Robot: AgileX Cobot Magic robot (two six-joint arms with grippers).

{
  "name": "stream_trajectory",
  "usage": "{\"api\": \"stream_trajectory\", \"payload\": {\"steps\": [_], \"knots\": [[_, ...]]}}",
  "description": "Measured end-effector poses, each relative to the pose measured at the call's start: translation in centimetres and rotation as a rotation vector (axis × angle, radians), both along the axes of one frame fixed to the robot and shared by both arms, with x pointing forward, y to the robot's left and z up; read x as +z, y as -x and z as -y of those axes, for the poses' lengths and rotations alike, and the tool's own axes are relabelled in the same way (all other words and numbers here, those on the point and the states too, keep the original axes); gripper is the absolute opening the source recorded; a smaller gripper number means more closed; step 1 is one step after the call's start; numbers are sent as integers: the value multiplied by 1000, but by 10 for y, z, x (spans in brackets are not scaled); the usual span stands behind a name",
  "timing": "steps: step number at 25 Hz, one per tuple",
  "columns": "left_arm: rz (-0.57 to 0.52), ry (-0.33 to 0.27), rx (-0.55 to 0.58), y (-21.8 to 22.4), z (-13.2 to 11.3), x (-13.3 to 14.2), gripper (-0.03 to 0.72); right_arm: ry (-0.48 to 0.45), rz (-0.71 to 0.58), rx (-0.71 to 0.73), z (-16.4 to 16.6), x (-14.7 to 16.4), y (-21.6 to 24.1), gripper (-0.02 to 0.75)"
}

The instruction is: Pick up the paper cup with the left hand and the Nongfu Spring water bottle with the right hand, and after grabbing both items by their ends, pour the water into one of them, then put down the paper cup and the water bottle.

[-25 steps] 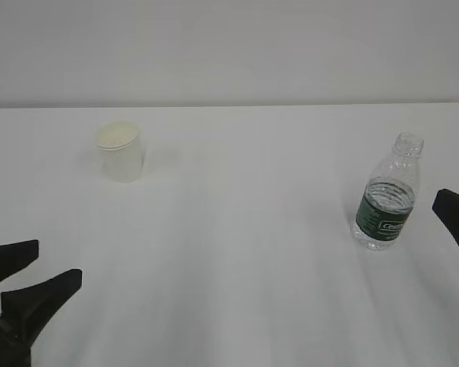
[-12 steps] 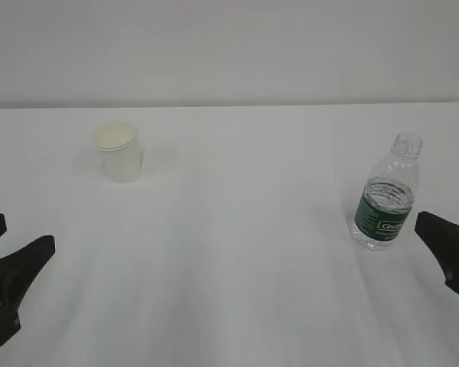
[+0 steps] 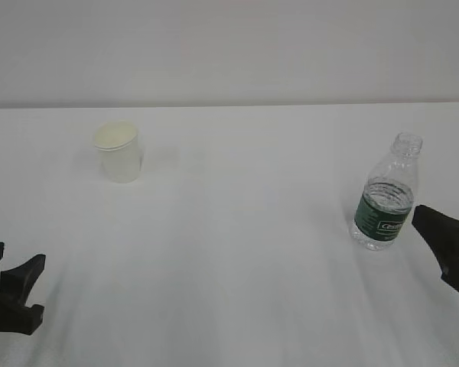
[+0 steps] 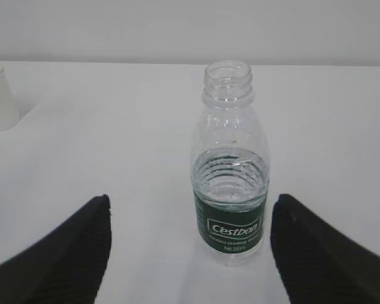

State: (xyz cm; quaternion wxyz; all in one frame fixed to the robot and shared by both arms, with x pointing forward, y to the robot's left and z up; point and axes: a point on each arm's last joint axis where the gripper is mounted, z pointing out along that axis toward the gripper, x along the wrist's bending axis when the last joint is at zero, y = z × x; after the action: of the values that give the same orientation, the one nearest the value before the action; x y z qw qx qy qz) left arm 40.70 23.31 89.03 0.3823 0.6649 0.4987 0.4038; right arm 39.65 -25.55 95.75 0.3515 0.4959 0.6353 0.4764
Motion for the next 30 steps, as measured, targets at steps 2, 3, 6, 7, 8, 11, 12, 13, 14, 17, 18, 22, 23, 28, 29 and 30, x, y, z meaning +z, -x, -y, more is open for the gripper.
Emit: {"api": "stream_trajectory", "payload": {"steps": [2, 3, 6, 7, 8, 11, 12, 13, 14, 17, 18, 22, 23, 28, 29, 30], "knots": [[-3, -2, 26, -8, -1, -3, 382, -1, 4, 0, 0, 0, 0, 587], [2, 1, 41, -12, -1, -3, 378, 0, 6, 1, 0, 1, 0, 587], [34, 16, 65, -24, -4, 1, 375, 0, 7, 1, 0, 1, 0, 587], [44, 20, 73, -28, -7, 3, 374, 0, 7, 1, 0, 1, 0, 587], [54, 21, 71, -32, -9, 4, 372, 1, 7, 1, 0, 1, 0, 588], [72, 67, 76, -42, -18, 6, 366, -1, 15, 1, 0, 1, 0, 587], [73, 88, 78, -45, -22, 7, 363, -1, 15, 1, 0, 1, 0, 587], [76, 112, 80, -48, -26, 7, 361, 0, 15, 1, 0, 1, 0, 587], [77, 132, 78, -50, -31, 8, 360, -1, 17, 1, 0, 1, 0, 587], [81, 193, 74, -55, -46, 10, 353, -1, 22, 2, 0, 2, -1, 587], [82, 209, 69, -57, -50, 10, 347, -1, 22, 2, 0, 2, -1, 587], [84, 243, 23, -61, -59, 12, 308, -2, 30, 2, 0, 3, -1, 587], [85, 246, 9, -61, -59, 13, 300, -2, 30, 2, 0, 3, -1, 587], [82, 248, -13, -61, -58, 13, 288, 0, 36, 3, 0, 3, -1, 587], [82, 247, -15, -61, -58, 13, 288, 2, 37, 4, 0, 3, -1, 587], [82, 248, -16, -61, -58, 13, 288, 6, 38, 5, 0, 3, -1, 587]]}}
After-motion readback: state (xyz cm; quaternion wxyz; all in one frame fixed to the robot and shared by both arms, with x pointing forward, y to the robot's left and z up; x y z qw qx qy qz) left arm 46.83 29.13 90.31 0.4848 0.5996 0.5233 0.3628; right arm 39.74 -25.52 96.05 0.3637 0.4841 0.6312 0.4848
